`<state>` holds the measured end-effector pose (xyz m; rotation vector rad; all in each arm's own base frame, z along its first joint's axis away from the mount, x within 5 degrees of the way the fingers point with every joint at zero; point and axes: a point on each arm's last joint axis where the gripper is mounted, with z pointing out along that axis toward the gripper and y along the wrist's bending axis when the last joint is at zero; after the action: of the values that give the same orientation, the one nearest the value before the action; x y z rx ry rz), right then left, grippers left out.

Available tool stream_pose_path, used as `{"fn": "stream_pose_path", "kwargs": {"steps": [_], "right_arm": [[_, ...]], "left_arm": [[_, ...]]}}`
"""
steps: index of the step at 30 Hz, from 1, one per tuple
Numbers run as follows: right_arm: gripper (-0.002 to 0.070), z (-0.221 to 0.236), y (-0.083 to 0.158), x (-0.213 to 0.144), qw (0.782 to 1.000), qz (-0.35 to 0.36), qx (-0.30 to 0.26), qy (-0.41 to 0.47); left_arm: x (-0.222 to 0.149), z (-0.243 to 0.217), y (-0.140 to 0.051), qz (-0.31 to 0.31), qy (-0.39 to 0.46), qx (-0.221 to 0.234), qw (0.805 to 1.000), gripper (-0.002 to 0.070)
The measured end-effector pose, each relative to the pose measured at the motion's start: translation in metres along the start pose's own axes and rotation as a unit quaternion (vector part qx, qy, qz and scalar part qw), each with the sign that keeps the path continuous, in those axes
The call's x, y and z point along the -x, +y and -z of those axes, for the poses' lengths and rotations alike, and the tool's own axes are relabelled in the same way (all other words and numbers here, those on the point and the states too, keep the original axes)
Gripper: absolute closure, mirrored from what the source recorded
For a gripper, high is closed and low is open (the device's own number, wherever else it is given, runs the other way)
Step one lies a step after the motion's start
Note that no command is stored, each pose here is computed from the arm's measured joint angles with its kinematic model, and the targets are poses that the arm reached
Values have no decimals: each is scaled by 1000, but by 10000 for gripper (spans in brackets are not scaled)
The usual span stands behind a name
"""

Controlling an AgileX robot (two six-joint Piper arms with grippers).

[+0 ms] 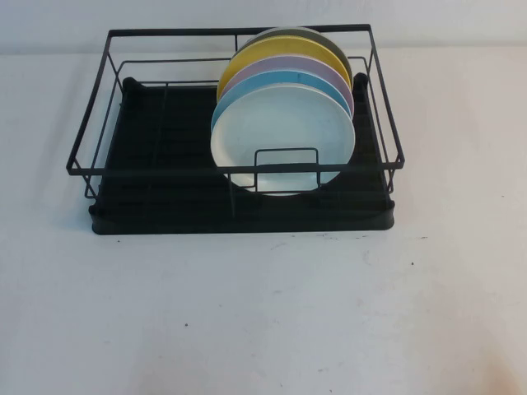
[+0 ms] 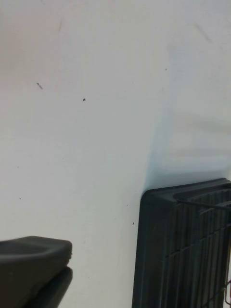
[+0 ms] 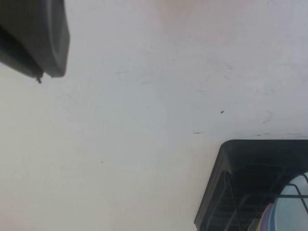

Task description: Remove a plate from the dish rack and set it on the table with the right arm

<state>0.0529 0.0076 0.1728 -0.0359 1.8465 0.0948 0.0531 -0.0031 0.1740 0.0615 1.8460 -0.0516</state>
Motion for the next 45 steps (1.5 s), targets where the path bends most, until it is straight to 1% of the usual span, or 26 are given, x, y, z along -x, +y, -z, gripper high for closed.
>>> {"fn": "stream_pose_path", "kwargs": {"steps": [36, 39, 45], "right_arm": [[694, 0, 0, 0, 1000, -7, 3, -1], [694, 0, 1, 0, 1000, -17, 6, -1], [694, 0, 3, 3, 998, -58, 19, -14]], "left_arm": [[0, 0, 0, 0, 0, 0, 1000, 680], [0, 0, 0, 0, 0, 0, 1000, 680], [0, 0, 0, 0, 0, 0, 1000, 680]]}}
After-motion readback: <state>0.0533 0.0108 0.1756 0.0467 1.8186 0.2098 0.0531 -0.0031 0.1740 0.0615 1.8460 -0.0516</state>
